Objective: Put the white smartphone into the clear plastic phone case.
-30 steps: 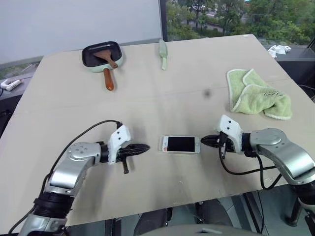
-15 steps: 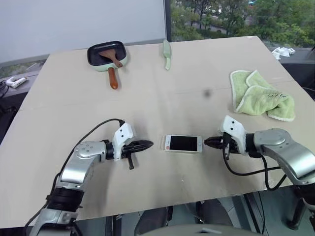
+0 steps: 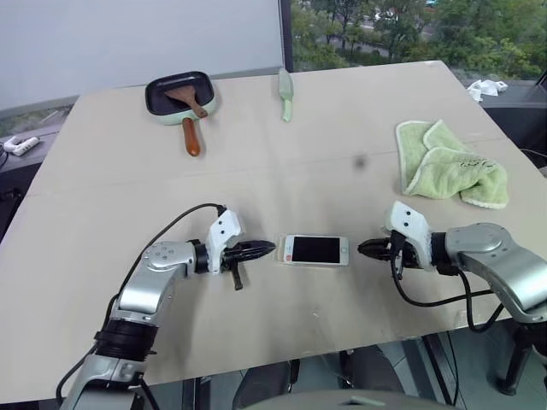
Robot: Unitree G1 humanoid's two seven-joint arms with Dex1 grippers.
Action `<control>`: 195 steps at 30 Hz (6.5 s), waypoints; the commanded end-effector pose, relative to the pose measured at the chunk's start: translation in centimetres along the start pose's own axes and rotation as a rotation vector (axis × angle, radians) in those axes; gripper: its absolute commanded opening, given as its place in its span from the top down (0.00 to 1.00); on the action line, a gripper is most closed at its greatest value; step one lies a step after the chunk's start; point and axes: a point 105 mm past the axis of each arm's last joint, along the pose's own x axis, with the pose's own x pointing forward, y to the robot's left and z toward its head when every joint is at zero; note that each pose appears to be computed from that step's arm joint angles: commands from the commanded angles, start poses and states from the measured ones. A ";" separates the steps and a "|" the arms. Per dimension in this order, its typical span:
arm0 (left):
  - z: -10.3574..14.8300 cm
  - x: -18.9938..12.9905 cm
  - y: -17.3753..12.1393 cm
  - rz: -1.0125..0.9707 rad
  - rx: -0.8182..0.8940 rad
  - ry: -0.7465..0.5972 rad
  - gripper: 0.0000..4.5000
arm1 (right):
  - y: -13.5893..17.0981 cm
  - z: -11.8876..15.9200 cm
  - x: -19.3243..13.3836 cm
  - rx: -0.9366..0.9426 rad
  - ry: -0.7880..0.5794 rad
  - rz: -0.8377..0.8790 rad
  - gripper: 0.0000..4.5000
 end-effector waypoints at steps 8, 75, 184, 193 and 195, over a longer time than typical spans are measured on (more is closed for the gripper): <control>0.3 0.9 -0.5 -0.013 0.016 -0.004 1.00 | 0.6 1.1 0.6 -0.032 -0.033 0.023 0.99; -0.3 -0.3 0.1 0.018 0.034 0.030 1.00 | -0.3 1.3 1.2 -0.020 0.006 0.004 0.99; 1.0 2.2 -1.5 -0.018 0.070 -0.012 1.00 | 0.2 2.5 4.4 -0.138 0.033 0.068 0.99; 2.6 -0.5 0.8 0.072 0.114 -0.017 1.00 | -2.3 2.5 0.3 -0.088 -0.022 -0.053 0.99; 3.2 -0.7 1.0 0.079 0.111 -0.036 1.00 | -2.6 3.0 -0.1 -0.095 -0.059 -0.075 0.99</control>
